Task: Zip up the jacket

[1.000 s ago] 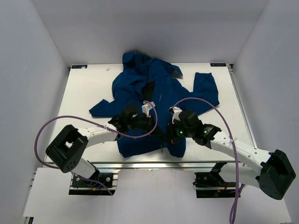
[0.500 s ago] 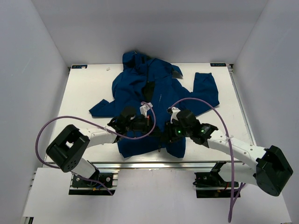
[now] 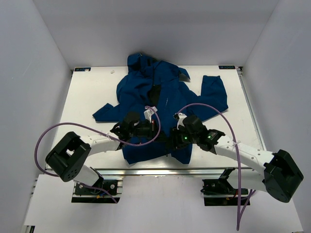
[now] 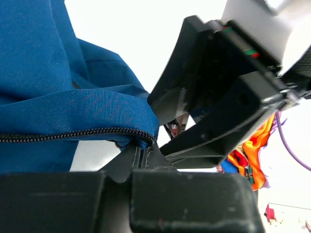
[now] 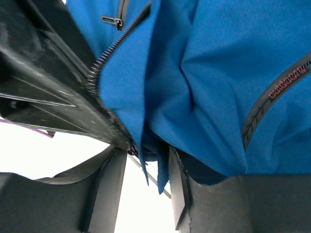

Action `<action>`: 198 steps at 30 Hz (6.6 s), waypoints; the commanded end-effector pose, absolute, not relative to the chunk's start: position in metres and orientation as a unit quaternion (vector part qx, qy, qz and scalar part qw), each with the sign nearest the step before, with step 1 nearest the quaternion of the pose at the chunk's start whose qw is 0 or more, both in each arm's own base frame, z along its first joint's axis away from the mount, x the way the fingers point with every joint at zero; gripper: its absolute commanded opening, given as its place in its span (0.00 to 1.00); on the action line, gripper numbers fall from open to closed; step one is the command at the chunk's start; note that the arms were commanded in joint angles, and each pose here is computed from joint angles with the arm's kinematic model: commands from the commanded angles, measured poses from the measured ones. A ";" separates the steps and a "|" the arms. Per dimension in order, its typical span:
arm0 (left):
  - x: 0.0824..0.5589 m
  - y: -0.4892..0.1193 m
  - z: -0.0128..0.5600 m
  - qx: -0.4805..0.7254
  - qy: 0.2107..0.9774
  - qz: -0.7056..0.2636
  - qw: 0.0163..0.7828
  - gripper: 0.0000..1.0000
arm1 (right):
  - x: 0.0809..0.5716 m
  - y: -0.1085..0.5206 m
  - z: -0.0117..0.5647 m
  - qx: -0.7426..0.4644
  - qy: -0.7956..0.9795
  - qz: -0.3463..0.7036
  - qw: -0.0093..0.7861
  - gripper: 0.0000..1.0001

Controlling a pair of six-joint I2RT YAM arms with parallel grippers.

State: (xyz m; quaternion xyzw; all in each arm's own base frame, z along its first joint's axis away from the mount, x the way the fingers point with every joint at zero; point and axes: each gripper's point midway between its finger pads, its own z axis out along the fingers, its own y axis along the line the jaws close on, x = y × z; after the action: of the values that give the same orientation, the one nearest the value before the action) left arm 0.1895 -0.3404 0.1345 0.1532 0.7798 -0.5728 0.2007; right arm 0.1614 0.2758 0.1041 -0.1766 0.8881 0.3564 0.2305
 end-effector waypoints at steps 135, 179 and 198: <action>0.205 -0.348 -0.002 0.064 0.982 -0.135 0.113 0.14 | 0.206 0.128 0.095 0.008 0.922 0.207 0.328 0.00; 0.169 -0.316 0.264 0.125 0.685 -0.547 0.465 0.00 | 0.157 0.253 0.231 -0.266 0.664 0.614 0.334 0.00; 0.170 -0.324 0.258 0.126 0.689 -0.552 0.452 0.00 | 0.159 0.268 0.252 -0.283 0.631 0.627 0.358 0.00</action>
State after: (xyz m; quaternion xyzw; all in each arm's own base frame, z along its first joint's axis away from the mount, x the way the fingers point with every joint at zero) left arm 0.1716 -0.3212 0.2416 0.1252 0.7089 -0.5340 0.4435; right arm 0.1572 0.2640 0.2237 -0.2596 0.6692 0.6189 0.3190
